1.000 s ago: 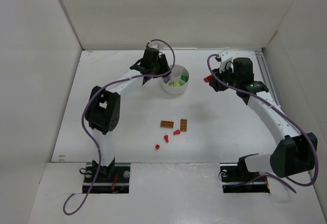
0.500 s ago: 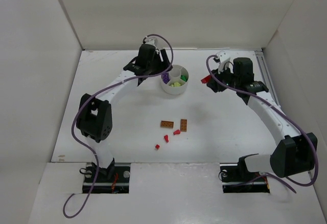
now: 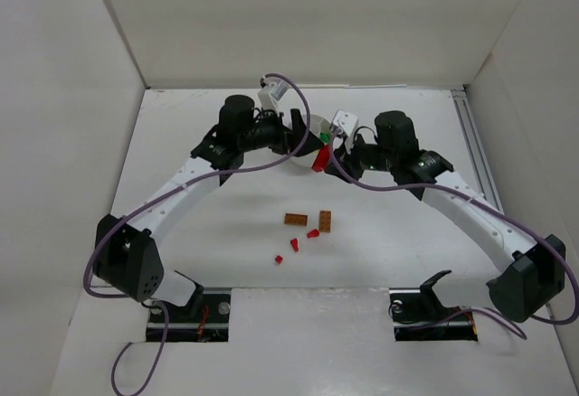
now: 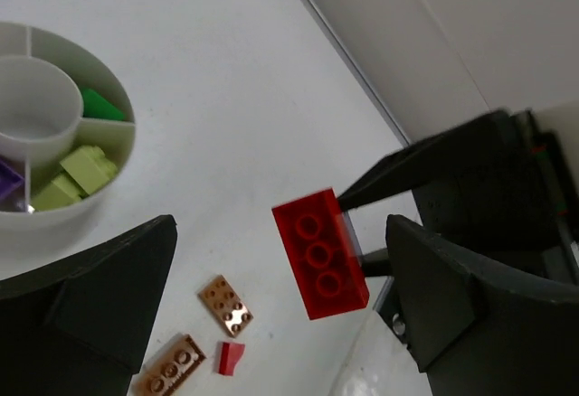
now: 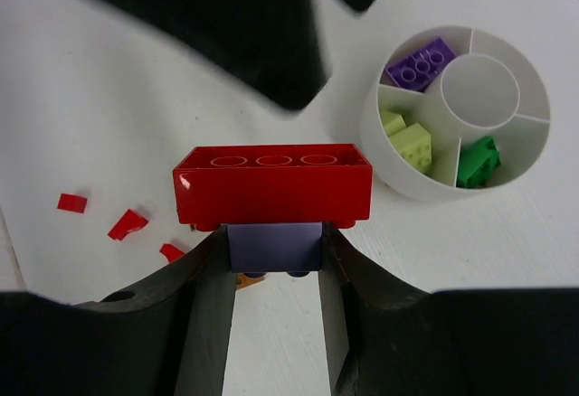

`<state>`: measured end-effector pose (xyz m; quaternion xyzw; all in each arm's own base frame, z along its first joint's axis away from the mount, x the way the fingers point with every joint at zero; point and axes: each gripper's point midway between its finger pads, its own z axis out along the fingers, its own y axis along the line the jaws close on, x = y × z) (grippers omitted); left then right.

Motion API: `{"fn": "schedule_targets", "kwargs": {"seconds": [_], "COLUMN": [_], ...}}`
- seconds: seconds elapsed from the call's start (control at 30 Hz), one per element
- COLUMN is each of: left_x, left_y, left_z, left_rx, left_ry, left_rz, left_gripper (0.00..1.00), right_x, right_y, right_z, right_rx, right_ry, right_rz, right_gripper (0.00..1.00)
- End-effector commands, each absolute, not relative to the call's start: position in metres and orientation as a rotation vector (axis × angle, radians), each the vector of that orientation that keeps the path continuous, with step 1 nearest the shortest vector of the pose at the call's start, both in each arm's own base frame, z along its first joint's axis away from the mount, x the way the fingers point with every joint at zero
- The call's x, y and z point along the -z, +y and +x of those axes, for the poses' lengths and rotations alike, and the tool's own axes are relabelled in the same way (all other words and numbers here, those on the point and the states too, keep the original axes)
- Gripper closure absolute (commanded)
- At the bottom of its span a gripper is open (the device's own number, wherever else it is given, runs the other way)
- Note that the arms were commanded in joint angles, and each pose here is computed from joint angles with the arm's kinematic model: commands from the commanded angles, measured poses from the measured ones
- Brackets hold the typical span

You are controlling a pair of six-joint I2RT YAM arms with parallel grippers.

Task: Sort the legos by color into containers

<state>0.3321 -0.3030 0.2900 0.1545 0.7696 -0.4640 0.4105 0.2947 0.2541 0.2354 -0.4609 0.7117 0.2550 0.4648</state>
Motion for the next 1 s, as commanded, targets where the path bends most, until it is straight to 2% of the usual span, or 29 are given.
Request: {"fn": "schedule_targets", "kwargs": {"seconds": [0.0, 0.17, 0.33, 0.43, 0.5, 0.53, 0.57, 0.63, 0.67, 0.77, 0.8, 0.87, 0.97], "left_x": [-0.294, -0.295, -0.298, -0.299, -0.297, -0.297, -0.297, -0.295, -0.293, -0.288, -0.288, -0.289, -0.292], "left_y": [-0.307, -0.305, -0.313, -0.311, -0.311, -0.311, -0.311, -0.311, -0.31, -0.309, -0.309, -0.309, -0.309], "left_z": [0.3, 0.266, 0.254, 0.254, 0.253, 0.253, 0.253, 0.252, 0.252, 0.25, 0.25, 0.25, 0.25], "left_rx": [1.266, 1.331, 1.335, 1.34, 1.339, 1.346, 1.346, 1.345, 1.344, 1.34, 1.34, 1.334, 1.334], "left_ry": [1.876, 1.835, 1.832, 1.83, 1.84, 1.845, 1.845, 1.856, 1.867, 1.898, 1.898, 1.895, 1.895], "left_rz": [0.501, 0.514, 0.489, 0.466, 0.464, 0.454, 0.454, 0.453, 0.45, 0.445, 0.445, 0.453, 0.453], "left_gripper": [0.0, 0.0, 0.0, 0.07, 0.15, 0.28, 0.34, 0.39, 0.46, 0.57, 0.64, 0.7, 0.89], "right_x": [-0.29, -0.294, -0.295, -0.294, -0.298, -0.301, -0.301, -0.306, -0.306, -0.307, -0.307, -0.305, -0.305], "right_y": [0.27, 0.286, 0.295, 0.296, 0.294, 0.293, 0.292, 0.291, 0.29, 0.288, 0.288, 0.29, 0.291], "right_z": [0.287, 0.271, 0.259, 0.259, 0.259, 0.257, 0.259, 0.26, 0.262, 0.267, 0.266, 0.269, 0.268], "right_rx": [-0.67, -0.742, -0.746, -0.735, -0.723, -0.728, -0.716, -0.707, -0.697, -0.676, -0.682, -0.682, -0.677], "right_ry": [1.54, 1.498, 1.48, 1.483, 1.478, 1.475, 1.481, 1.476, 1.481, 1.492, 1.498, 1.498, 1.499], "right_rz": [-1.168, -1.204, -1.236, -1.235, -1.226, -1.218, -1.211, -1.192, -1.186, -1.159, -1.153, -1.153, -1.154], "right_gripper": [0.94, 0.93, 0.93, 0.93, 0.93, 0.93, 0.93, 0.93, 0.93, 0.93, 0.93, 0.93, 0.93]}}
